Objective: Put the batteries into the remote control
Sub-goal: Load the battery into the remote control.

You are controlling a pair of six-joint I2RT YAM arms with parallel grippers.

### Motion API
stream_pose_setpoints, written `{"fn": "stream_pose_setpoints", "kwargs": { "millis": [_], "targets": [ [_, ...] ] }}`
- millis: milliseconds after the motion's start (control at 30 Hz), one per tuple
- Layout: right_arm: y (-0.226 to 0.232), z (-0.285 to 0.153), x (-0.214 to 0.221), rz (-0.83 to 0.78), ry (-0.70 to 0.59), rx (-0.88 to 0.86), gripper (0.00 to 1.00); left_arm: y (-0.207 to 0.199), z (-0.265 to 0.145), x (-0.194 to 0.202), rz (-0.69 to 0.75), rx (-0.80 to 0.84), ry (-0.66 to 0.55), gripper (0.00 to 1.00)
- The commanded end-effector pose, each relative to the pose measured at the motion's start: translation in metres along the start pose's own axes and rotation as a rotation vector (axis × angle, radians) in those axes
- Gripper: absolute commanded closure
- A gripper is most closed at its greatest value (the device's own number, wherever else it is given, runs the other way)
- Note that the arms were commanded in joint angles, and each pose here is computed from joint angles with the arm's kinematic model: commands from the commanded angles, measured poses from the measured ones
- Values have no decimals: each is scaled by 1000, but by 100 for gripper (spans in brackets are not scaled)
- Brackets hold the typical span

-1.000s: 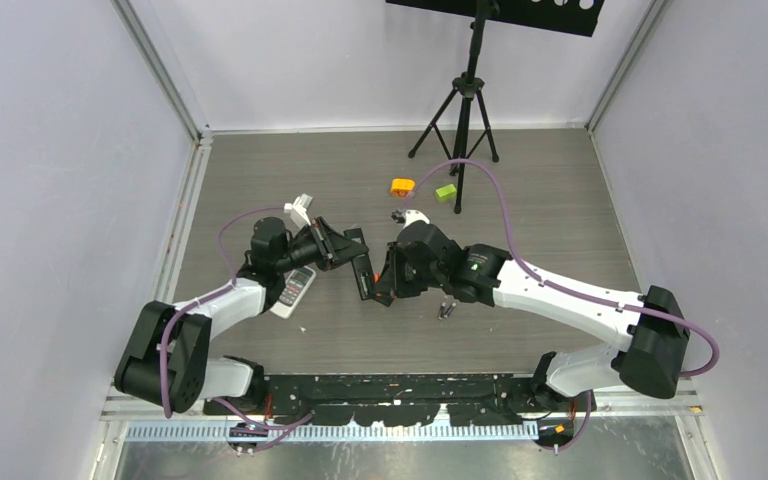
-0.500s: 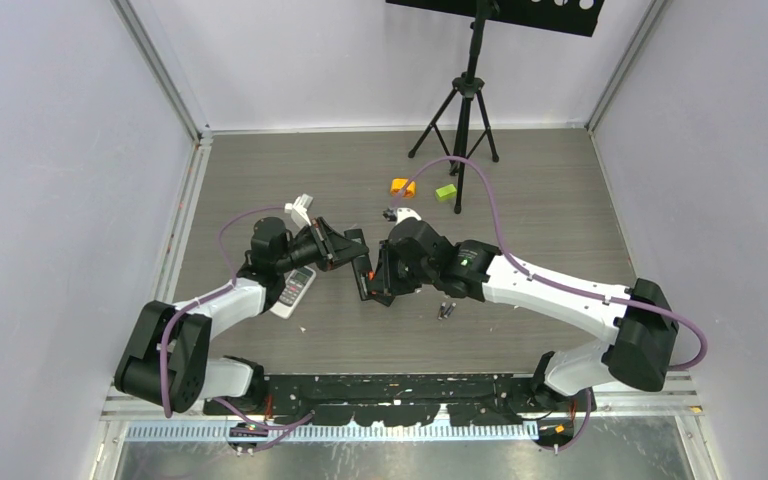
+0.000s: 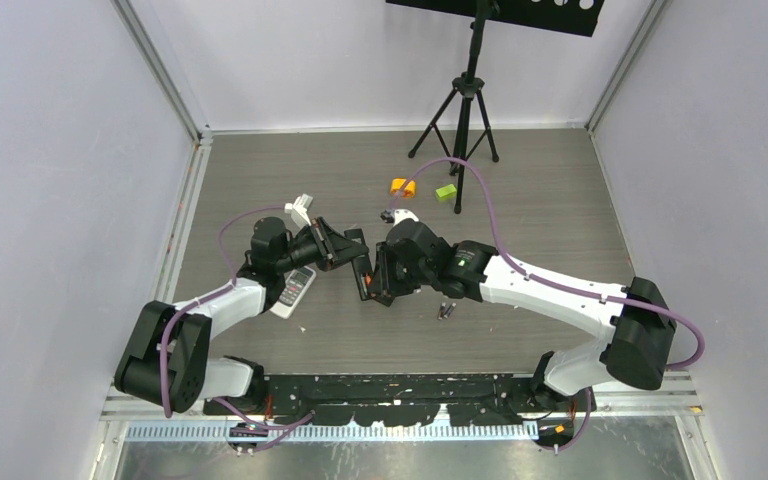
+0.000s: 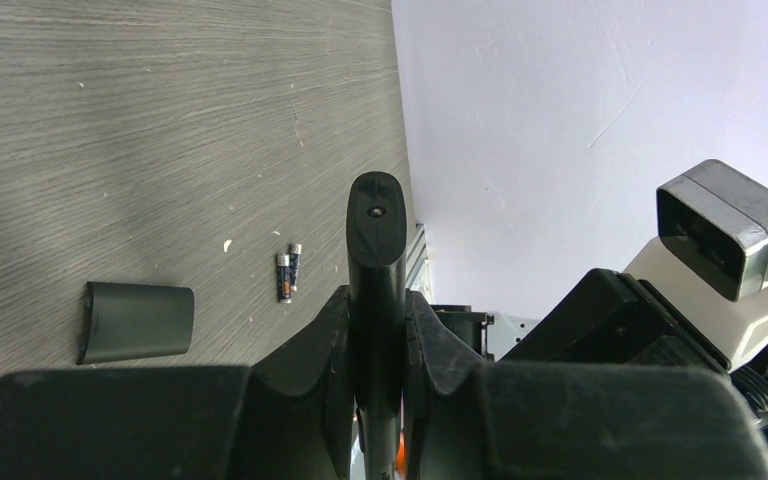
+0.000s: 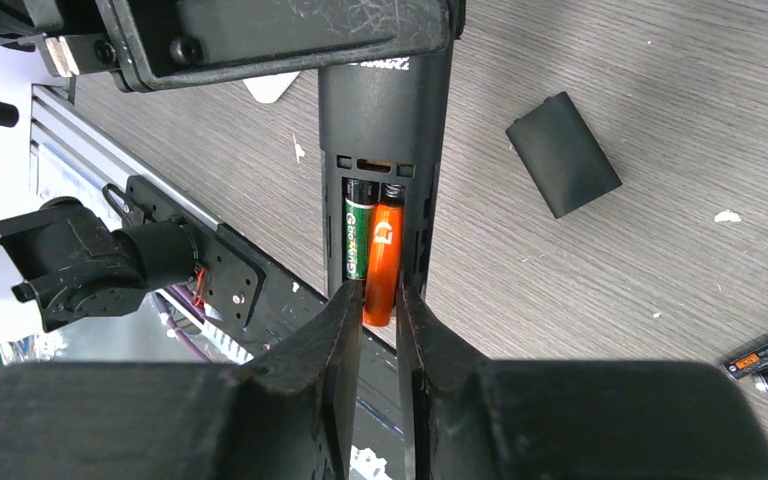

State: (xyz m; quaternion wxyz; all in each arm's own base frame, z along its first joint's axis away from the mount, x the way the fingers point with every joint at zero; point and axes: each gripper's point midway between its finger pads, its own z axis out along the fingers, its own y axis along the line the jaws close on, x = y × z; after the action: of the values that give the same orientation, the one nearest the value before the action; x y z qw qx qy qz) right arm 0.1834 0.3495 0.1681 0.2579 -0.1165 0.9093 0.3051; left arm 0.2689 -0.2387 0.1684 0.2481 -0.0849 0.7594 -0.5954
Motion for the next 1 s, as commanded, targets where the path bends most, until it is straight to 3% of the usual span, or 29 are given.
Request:
{"fn": "stream_pose_setpoints", "kwargs": {
  "millis": [0, 200, 400, 633, 767, 967],
  "targets": [
    [19, -4, -14, -25, -45, -59, 74, -14, 2, -6, 30, 38, 2, 100],
    [17, -4, -12, -32, -36, -45, 70, -14, 2, -6, 31, 38, -1, 100],
    [19, -16, -26, 0, -99, -40, 59, -18, 2, -7, 14, 42, -8, 100],
    [39, -51, -55, 126, -295, -188, 26, -35, -3, -16, -68, 37, -53, 100],
    [38, -70, -67, 222, -395, -247, 21, -42, -2, -28, -153, 14, -98, 100],
    [20, -89, -74, 413, -501, -252, 18, -82, -2, -54, -286, 123, -166, 100]
  ]
}}
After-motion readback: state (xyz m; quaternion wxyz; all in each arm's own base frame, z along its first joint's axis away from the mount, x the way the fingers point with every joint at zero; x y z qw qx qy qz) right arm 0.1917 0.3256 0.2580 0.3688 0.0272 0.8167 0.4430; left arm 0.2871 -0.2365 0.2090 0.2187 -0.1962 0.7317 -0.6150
